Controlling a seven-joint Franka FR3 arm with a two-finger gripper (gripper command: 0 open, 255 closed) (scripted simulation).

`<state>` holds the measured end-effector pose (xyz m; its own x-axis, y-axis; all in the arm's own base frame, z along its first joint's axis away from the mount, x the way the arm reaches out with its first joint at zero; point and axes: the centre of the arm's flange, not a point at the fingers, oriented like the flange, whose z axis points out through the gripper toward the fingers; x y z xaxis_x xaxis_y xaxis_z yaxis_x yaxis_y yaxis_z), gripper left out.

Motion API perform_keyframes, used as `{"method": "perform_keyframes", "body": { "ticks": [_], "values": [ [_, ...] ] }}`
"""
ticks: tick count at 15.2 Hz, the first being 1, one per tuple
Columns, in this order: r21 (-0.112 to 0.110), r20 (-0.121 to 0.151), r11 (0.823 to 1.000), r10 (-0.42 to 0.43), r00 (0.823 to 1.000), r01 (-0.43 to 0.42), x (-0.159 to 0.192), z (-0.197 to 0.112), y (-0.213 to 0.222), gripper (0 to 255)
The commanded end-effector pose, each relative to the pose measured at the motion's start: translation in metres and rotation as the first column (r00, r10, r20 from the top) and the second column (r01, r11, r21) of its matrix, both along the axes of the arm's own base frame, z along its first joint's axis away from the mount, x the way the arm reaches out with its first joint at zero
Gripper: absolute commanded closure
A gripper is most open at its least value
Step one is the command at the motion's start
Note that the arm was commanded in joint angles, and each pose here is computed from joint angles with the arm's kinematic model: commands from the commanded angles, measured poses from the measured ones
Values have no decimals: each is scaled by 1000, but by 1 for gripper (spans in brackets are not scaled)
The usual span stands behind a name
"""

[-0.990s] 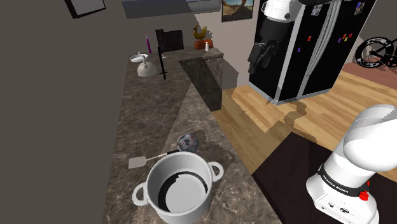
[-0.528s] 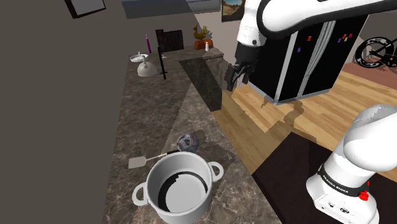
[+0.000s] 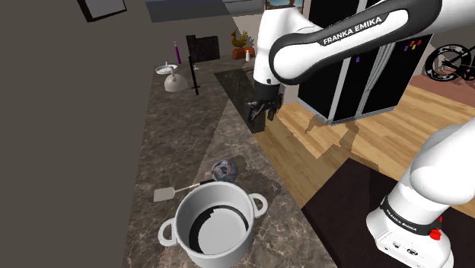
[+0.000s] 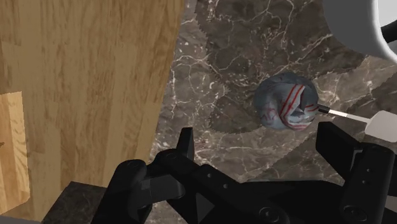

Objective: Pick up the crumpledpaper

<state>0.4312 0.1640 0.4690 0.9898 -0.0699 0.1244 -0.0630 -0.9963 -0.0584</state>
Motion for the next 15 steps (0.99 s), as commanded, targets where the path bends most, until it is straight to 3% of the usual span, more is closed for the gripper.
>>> {"method": "perform_keyframes", "body": {
  "ticks": [1, 13, 15],
  "values": [
    [1, -9, 1000, -16, 1000, 16, 13, -18, 16, 0],
    [-6, -65, 995, -102, 993, 102, 95, -132, 99, 0],
    [-7, -66, 995, -104, 992, 104, 97, -139, 100, 0]
  ]
}}
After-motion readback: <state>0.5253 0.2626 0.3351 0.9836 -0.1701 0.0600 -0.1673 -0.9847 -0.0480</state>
